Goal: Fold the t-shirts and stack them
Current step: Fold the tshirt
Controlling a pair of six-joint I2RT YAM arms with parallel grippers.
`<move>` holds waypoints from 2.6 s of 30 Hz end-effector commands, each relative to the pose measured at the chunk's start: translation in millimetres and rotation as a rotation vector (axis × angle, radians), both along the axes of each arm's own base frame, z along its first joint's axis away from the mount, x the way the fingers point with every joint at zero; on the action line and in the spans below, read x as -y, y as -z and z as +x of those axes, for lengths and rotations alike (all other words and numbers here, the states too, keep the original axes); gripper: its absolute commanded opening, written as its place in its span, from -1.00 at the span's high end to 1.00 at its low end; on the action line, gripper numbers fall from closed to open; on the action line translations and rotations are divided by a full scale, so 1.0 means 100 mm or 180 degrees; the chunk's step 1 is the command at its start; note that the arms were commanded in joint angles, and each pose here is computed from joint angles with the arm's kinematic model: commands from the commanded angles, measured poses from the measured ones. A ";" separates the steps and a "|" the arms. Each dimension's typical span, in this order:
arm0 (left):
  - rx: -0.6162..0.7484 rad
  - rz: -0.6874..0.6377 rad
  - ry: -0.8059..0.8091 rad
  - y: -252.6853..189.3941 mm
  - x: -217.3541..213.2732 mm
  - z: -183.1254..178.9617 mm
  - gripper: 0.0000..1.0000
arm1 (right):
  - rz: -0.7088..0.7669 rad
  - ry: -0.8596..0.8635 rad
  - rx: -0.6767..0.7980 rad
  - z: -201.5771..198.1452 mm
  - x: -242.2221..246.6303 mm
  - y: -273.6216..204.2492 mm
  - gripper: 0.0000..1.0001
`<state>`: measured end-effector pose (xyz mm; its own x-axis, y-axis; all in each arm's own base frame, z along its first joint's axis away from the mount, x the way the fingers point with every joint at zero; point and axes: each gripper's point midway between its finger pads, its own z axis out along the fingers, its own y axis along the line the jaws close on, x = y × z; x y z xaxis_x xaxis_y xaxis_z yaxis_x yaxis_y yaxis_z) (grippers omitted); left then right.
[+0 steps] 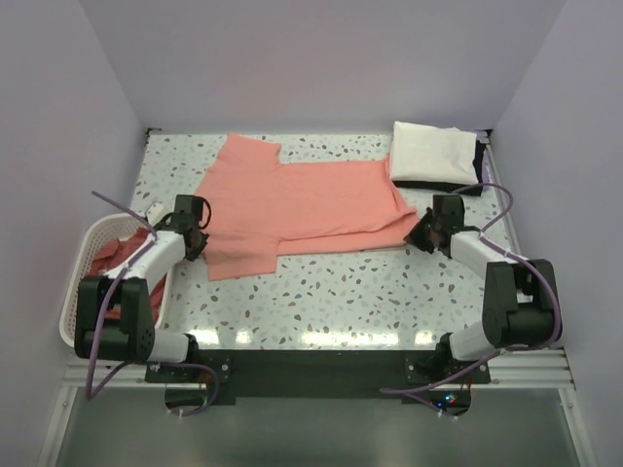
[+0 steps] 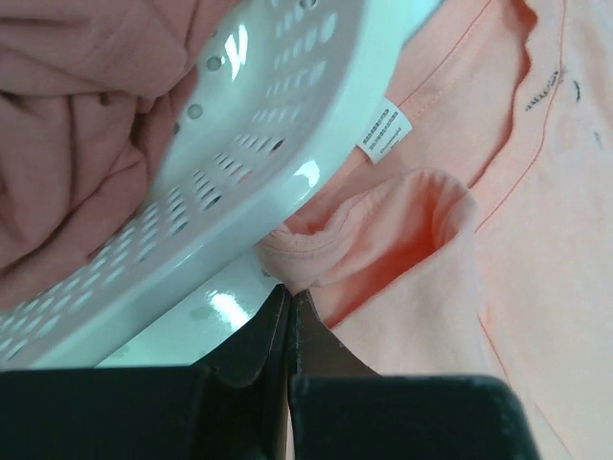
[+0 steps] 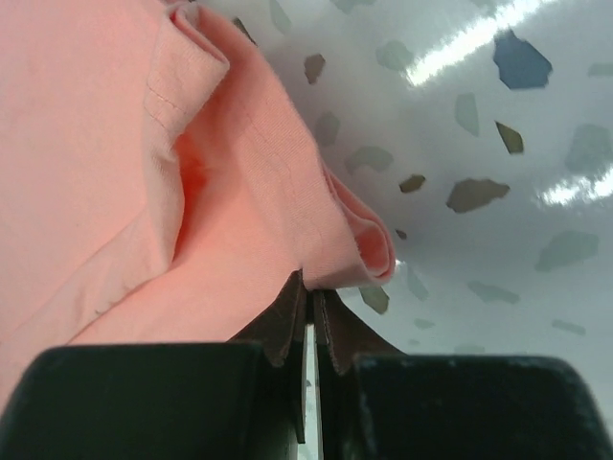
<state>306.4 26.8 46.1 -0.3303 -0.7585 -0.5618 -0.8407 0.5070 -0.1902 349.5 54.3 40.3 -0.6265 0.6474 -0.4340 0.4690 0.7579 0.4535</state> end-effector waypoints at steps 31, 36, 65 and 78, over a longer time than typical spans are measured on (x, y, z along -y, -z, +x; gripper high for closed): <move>0.0344 -0.0313 0.0038 -0.16 0.13 -1.07 1.00 | -0.0100 0.0207 -0.0092 -1.67 0.20 -0.29 0.46; 0.0287 -0.0325 0.0128 -0.19 0.16 -1.04 0.20 | -0.0052 0.0012 -0.0021 -1.59 0.13 -0.37 0.09; 0.1035 -0.0121 0.0964 -1.31 0.34 -0.35 -0.64 | -0.0477 -0.3146 0.1168 -2.00 -3.38 -0.55 0.11; 0.1422 0.0064 0.1067 -2.03 0.30 -0.12 -0.72 | -0.0837 -0.4169 0.1800 -2.20 -4.57 -0.39 0.20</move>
<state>287.4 -7.3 228.8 -0.2959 -0.6682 -0.6826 -0.4956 0.7183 -0.4882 123.7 480.1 62.7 -0.5131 -0.3892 -0.7650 -0.7532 0.6316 0.1838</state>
